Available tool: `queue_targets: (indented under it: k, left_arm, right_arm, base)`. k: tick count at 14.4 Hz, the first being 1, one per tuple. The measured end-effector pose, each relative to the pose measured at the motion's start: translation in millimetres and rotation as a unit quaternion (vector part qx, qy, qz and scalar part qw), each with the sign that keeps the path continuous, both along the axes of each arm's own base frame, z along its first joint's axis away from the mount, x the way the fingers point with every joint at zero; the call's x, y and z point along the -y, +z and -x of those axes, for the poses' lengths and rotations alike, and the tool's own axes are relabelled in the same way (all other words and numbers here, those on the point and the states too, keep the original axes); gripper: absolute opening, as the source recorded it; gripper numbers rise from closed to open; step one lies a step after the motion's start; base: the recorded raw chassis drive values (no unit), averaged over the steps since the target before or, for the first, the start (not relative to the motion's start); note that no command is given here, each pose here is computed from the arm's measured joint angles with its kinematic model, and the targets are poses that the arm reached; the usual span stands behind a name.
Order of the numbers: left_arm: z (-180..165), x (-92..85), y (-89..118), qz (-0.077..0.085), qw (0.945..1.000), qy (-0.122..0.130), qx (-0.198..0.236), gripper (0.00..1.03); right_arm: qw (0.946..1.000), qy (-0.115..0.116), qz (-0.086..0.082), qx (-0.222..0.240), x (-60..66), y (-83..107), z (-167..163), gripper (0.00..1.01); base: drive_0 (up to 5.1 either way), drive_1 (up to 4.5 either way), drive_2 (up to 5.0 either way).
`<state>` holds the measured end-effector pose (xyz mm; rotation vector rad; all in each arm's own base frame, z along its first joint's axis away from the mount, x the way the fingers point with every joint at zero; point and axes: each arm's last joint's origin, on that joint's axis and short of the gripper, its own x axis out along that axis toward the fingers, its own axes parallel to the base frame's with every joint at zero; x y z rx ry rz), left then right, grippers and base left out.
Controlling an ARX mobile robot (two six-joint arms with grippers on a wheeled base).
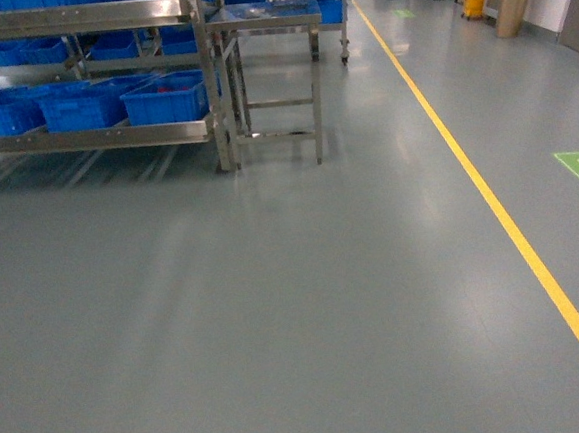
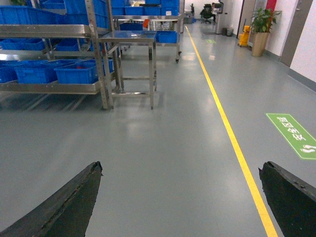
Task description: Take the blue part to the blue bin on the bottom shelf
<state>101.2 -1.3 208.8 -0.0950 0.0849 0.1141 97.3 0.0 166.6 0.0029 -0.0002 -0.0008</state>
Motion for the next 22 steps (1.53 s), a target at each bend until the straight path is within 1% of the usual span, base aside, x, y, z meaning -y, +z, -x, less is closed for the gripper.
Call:
queue_targets:
  k: [22]
  left_arm:
    - [0.0,0.0,0.4,0.0,1.0,0.0,0.002,0.43]
  right_arm:
    - [1.0,0.0,0.0,0.002,0.0,0.4,0.0,0.98]
  base:
    - [0.0,4.23,-4.3]
